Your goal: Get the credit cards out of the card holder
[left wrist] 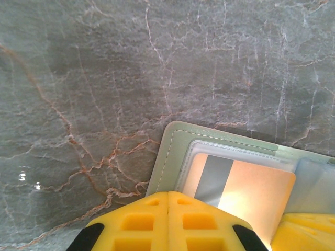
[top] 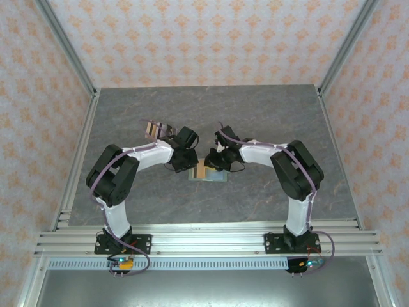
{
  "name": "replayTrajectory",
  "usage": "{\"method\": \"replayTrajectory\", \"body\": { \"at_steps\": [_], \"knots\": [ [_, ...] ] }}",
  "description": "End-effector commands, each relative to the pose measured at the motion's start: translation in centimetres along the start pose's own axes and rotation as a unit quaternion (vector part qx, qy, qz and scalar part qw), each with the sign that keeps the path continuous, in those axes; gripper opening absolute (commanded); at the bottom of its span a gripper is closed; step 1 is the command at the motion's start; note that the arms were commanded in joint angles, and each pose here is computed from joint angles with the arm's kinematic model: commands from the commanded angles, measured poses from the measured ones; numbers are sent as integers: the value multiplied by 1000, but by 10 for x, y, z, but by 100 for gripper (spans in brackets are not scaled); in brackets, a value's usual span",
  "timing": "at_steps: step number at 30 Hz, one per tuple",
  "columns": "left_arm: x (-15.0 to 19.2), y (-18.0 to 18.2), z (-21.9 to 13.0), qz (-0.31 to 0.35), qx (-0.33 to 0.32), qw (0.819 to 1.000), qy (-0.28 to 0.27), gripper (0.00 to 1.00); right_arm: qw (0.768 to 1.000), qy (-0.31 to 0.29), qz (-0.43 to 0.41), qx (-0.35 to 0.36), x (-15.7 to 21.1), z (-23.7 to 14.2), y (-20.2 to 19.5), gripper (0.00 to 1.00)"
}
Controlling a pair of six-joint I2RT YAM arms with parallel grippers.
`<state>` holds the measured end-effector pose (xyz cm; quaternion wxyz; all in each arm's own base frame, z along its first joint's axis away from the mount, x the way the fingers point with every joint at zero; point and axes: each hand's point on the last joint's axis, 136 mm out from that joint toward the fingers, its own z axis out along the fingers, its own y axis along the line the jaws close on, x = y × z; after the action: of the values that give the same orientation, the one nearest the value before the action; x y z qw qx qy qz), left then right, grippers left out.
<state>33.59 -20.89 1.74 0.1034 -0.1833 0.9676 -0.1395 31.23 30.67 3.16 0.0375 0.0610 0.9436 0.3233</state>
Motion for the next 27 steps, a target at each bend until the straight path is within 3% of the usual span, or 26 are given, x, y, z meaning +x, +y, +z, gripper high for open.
{"method": "replayTrajectory", "body": {
  "at_steps": [1, 6, 17, 27],
  "knots": [
    [21, 37, 21, -11, -64, 998, 28, 0, 999, -14, -8, -39, -6, -8, 15, 19],
    [20, 36, 21, -11, -63, 998, 27, 0, 999, -6, -5, -44, -4, -5, 15, 25],
    [21, 36, 23, -11, -65, 997, 30, 0, 998, 4, -5, -62, -1, -1, 18, 22],
    [20, 36, 22, -11, -66, 997, 30, 0, 996, -32, -11, -77, -9, -20, 19, 27]
  ]
}}
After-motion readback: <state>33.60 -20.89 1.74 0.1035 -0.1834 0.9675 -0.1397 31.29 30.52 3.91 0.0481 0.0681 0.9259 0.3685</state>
